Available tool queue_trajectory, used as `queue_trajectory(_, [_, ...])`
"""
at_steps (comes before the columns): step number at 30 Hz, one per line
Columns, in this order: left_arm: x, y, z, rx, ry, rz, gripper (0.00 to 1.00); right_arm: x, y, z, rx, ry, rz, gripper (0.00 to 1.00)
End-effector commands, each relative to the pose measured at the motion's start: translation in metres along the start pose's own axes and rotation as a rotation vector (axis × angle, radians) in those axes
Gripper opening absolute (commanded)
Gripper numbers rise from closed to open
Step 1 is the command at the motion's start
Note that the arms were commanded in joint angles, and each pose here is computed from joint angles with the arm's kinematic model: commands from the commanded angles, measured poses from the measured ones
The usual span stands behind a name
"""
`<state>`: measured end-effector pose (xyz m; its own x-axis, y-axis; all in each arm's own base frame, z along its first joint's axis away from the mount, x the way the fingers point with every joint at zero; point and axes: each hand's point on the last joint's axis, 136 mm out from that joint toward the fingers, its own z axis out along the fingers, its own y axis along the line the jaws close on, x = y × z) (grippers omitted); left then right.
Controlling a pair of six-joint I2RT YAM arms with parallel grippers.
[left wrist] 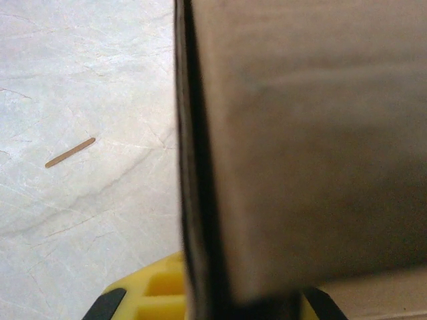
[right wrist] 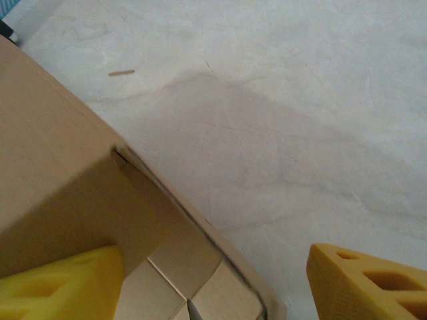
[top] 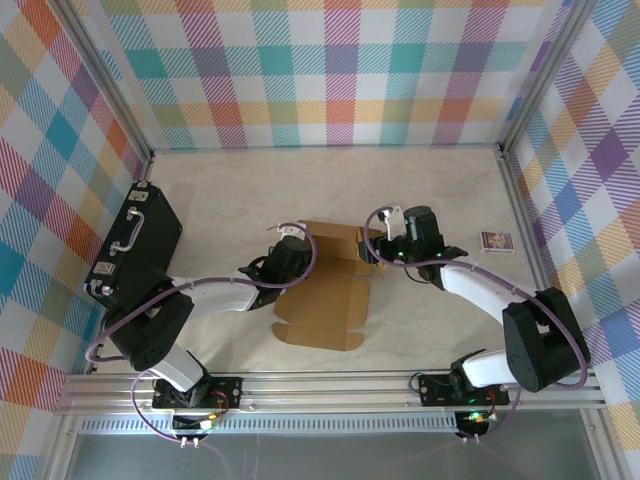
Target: Fold the paper box
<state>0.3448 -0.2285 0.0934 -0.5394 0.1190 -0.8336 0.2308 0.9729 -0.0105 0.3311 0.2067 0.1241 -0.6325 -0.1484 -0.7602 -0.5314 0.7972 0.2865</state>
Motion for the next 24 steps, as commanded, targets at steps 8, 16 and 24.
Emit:
queue_trajectory(8, [-0.015,-0.007,-0.008,0.027,-0.036,-0.034,0.0,0.018,-0.017,-0.009,0.105,0.049,0.116,0.78])
queue_trajectory(16, [-0.015,-0.008,-0.008,0.028,-0.034,-0.042,0.0,0.034,-0.005,-0.008,0.034,0.088,0.194,0.61])
queue_trajectory(24, [-0.019,-0.007,-0.011,0.026,-0.045,-0.031,0.0,0.052,-0.004,-0.005,0.019,0.143,0.229,0.58])
